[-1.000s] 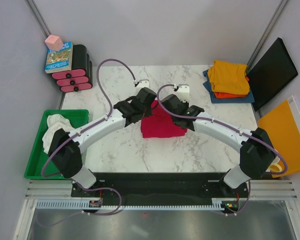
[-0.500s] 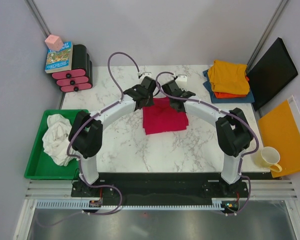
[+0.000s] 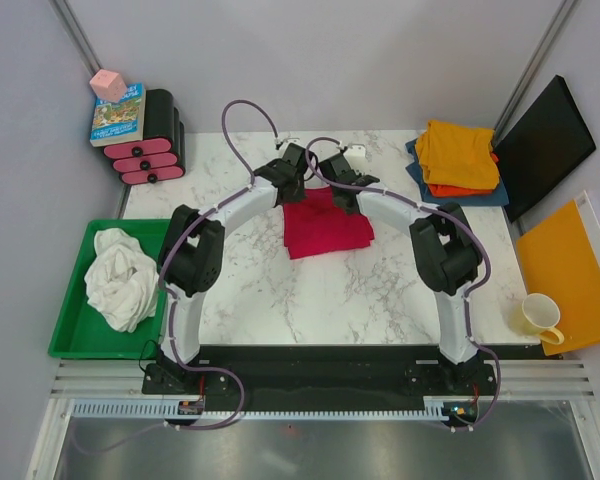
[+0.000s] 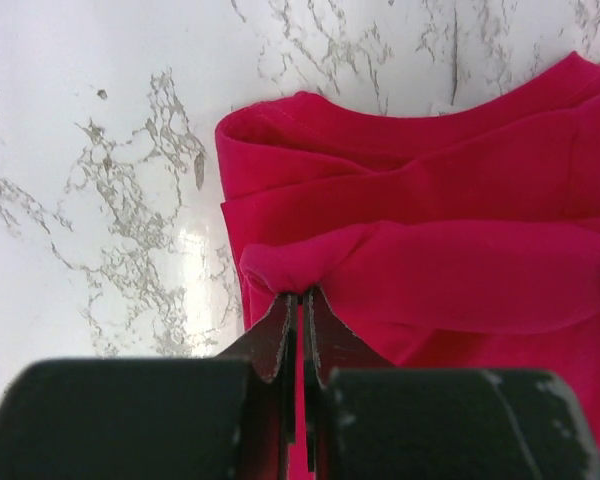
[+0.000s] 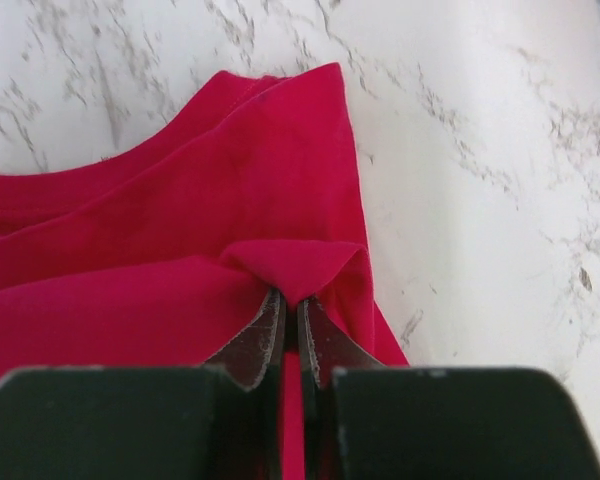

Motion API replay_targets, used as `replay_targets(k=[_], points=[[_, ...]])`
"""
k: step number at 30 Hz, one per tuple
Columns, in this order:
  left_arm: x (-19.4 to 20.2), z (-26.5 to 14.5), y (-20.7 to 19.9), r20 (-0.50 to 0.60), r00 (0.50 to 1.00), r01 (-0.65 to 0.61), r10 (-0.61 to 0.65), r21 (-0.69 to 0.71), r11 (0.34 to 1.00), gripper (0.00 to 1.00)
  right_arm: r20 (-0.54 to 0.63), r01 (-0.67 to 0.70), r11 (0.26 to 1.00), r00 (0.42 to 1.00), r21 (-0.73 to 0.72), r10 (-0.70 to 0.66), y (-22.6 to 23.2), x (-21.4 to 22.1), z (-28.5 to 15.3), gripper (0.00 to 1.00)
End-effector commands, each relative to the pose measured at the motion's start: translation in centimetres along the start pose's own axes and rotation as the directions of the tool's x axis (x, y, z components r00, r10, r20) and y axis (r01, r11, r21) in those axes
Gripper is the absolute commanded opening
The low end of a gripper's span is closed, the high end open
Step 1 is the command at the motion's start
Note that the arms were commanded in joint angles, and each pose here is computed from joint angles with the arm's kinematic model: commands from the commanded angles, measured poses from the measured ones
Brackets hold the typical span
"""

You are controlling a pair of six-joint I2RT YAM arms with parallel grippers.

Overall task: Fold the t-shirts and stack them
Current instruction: Fold the long partially folded tshirt into a neat square

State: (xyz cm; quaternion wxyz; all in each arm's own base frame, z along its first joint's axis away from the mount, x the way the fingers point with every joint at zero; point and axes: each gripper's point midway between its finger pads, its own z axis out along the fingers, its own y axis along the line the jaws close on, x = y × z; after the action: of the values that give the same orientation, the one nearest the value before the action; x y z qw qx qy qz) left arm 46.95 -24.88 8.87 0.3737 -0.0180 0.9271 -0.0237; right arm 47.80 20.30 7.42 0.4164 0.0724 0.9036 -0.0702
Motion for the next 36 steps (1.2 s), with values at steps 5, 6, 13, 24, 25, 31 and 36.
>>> replay_targets(k=[5,6,13,24,25,31,36], points=[[-4.5,-0.2,-0.6,0.098,0.995,0.003,-0.006,0.024,1.0,0.02,0.074,-0.056,0.998,0.996,-0.025,0.058,0.7,-4.2,1.3,0.0],[-4.2,0.4,-0.5,0.086,0.996,0.001,-0.003,0.023,1.0,0.02,0.064,-0.06,0.998,0.996,-0.038,0.062,0.9,-4.1,1.7,0.0],[-4.5,0.2,0.4,0.078,0.995,0.054,-0.054,0.007,0.999,0.78,0.104,-0.075,0.993,0.991,-0.093,0.085,1.0,-5.7,1.6,0.63],[-3.3,-3.3,-1.8,0.069,0.994,0.074,-0.083,0.121,0.99,0.64,0.118,-0.096,0.98,0.986,-0.173,0.117,0.6,-4.3,-3.3,0.16],[-2.8,-3.3,-2.2,0.06,0.995,0.07,-0.078,0.129,0.989,0.49,0.104,-0.095,0.979,0.988,-0.183,0.115,0.9,-3.7,-3.2,0.0],[1.9,-2.0,-4.0,-0.042,0.998,0.043,-0.037,0.161,0.986,0.3,0.001,-0.061,0.986,0.998,-0.152,0.062,1.2,1.2,-0.9,0.0],[6.0,-0.8,-3.8,-0.129,0.992,0.027,-0.008,0.147,0.989,0.28,-0.097,-0.065,0.988,0.994,-0.142,0.051,0.9,5.8,0.2,0.0]])
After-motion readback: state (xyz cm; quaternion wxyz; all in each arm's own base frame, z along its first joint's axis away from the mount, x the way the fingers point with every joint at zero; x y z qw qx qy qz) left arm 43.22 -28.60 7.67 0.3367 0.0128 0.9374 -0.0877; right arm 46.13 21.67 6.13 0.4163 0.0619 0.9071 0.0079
